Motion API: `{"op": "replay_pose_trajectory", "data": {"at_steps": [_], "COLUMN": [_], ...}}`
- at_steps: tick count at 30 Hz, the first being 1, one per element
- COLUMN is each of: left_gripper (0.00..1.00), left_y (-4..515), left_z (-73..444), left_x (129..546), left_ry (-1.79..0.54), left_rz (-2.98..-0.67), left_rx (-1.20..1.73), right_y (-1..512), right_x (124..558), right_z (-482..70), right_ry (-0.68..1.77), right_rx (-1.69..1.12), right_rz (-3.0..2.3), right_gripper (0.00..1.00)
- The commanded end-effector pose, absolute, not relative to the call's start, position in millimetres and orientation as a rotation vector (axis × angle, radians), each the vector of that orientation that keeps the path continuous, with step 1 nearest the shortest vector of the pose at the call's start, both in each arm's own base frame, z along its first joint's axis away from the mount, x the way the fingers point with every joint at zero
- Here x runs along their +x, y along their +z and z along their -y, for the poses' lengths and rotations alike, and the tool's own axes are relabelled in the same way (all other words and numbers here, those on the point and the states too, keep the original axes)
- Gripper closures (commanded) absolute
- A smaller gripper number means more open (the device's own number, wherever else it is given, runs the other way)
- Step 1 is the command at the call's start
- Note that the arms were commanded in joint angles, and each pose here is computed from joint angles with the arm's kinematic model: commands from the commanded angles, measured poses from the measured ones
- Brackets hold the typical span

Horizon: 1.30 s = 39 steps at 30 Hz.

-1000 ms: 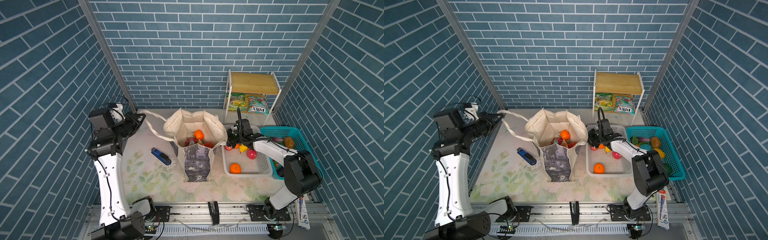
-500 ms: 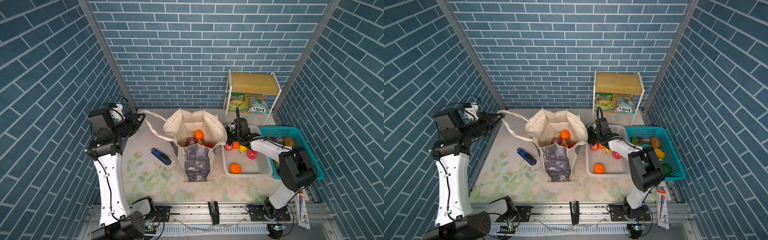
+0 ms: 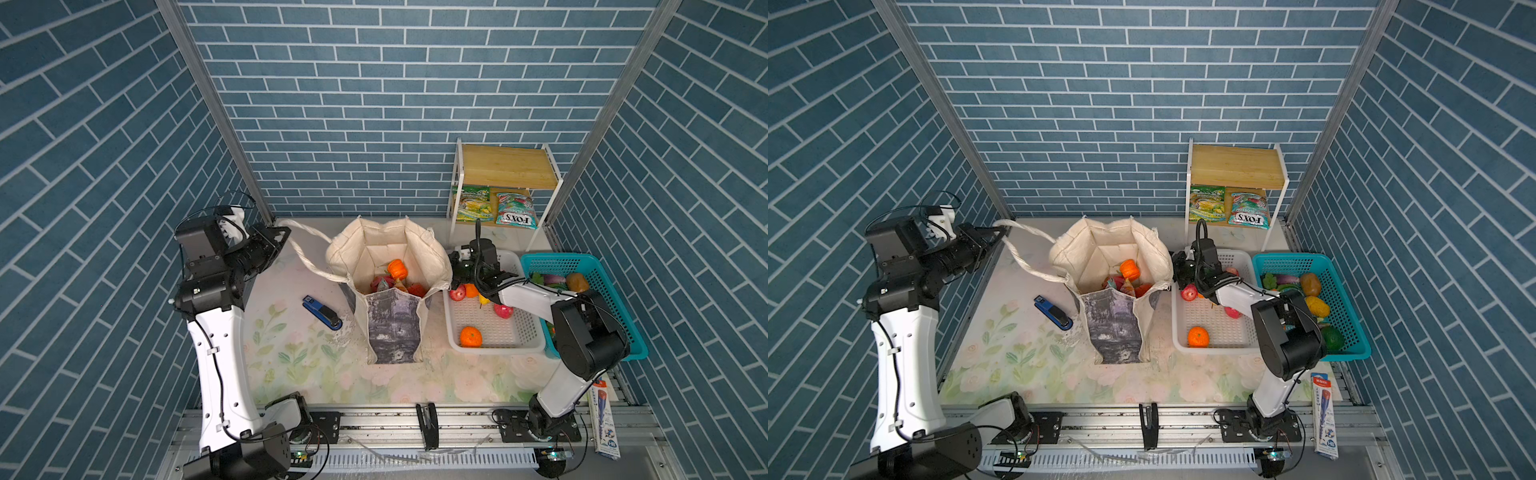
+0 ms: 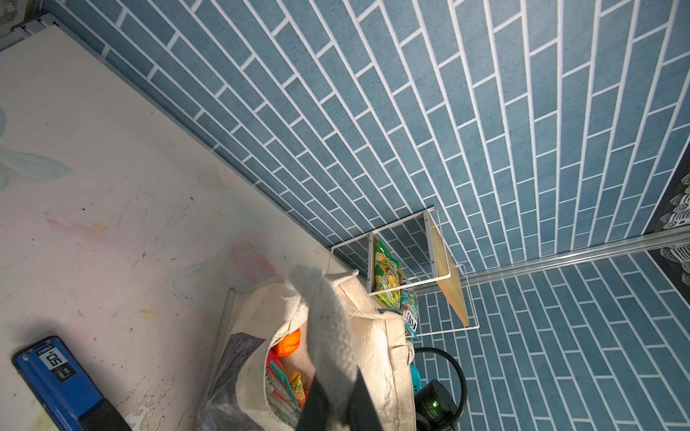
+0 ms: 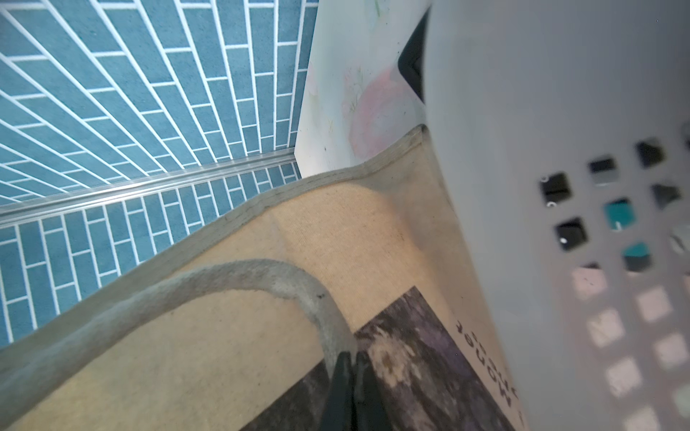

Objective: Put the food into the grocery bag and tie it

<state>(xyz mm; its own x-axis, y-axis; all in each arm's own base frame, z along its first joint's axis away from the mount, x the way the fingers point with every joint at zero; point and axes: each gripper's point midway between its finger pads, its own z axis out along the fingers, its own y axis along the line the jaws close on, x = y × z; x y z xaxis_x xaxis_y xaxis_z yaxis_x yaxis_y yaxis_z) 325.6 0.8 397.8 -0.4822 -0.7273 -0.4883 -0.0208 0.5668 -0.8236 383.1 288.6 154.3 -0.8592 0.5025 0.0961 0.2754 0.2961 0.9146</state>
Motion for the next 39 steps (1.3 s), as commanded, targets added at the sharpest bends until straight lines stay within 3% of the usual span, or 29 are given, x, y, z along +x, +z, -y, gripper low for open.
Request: {"op": "replay_pose_trajectory", "data": {"at_steps": [1,14,32,39], "left_gripper": [0.97,0.97,0.97,0.97], "left_y": [421.4,424.6,453.6,466.6], "left_z": [-4.0,-2.7,18.4,42.4], "left_x": [323.3,321.6,317.1,321.7], "left_ry": [-0.950,-0.955,-0.977,-0.995], "left_rz": [-1.820,-1.815,-1.794,-1.808], "left_rx": [-0.544,-0.539,-0.396,-0.304], "right_y": [183.9,247.7,361.7,382.0], "right_x": [384.7,366.7,350.7,345.7], "right_z": [-267.4,-212.8,-227.7,-251.6], "right_ry": [1.609,1.419,1.529,1.590], "right_rx": [0.738,0.602,0.197,0.059], "right_rz": [-2.239,-2.164,-1.968,-1.943], "right_gripper": [1.00,1.00,1.00,1.00]}}
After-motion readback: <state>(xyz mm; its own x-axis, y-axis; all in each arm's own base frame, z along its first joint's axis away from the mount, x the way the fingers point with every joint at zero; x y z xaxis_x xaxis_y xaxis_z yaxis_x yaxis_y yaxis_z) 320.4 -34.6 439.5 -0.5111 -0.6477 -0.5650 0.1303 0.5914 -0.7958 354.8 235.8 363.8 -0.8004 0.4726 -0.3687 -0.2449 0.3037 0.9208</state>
